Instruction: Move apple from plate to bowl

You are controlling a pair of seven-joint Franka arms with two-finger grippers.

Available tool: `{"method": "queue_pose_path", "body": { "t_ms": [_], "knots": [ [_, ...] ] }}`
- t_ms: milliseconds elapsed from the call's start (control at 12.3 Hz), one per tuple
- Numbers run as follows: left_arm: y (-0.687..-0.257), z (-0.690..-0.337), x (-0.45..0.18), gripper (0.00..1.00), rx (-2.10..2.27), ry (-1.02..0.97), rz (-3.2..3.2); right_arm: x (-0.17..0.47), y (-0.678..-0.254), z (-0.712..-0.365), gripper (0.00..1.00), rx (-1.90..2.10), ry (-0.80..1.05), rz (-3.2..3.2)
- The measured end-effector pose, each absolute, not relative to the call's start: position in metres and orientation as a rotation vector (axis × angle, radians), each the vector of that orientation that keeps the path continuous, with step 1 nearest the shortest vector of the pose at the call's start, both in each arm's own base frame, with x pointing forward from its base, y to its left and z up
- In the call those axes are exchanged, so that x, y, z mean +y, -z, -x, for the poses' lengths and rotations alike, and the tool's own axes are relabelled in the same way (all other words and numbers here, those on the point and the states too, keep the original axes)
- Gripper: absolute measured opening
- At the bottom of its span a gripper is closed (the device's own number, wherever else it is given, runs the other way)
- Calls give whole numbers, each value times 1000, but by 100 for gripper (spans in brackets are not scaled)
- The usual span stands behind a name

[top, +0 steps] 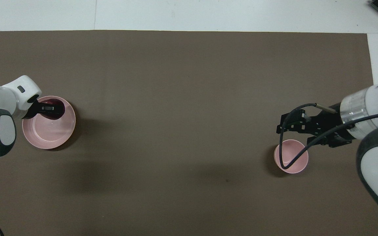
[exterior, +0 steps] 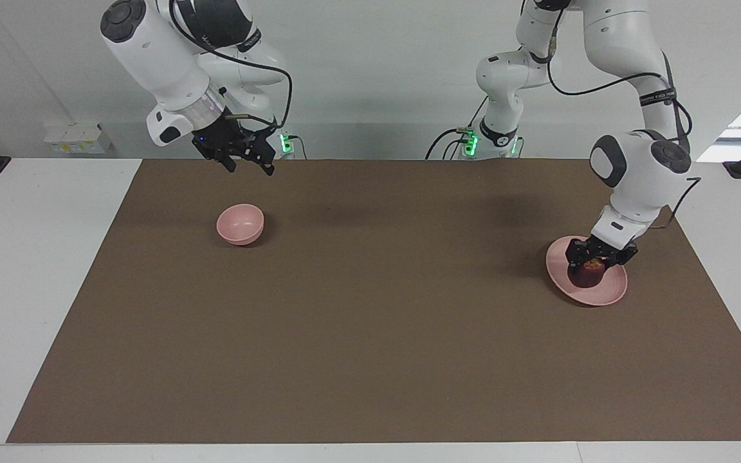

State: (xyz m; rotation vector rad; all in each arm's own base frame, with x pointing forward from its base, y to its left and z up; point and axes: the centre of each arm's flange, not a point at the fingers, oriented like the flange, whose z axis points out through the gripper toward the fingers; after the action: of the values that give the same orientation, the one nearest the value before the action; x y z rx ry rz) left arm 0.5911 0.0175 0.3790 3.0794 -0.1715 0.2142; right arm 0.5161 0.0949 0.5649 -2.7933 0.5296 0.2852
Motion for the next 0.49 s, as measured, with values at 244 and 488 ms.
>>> {"method": "queue_pose_path", "body": {
  "t_ms": [244,488],
  "knots": [
    [-434,-596,-4,68,-160,-227,-2949,119,-551,-522,100,705,-404,2643],
    [-483,-575,-28,68,-157,-210,-2745,137,-540,-532,100,846,-480,2497]
  ]
}}
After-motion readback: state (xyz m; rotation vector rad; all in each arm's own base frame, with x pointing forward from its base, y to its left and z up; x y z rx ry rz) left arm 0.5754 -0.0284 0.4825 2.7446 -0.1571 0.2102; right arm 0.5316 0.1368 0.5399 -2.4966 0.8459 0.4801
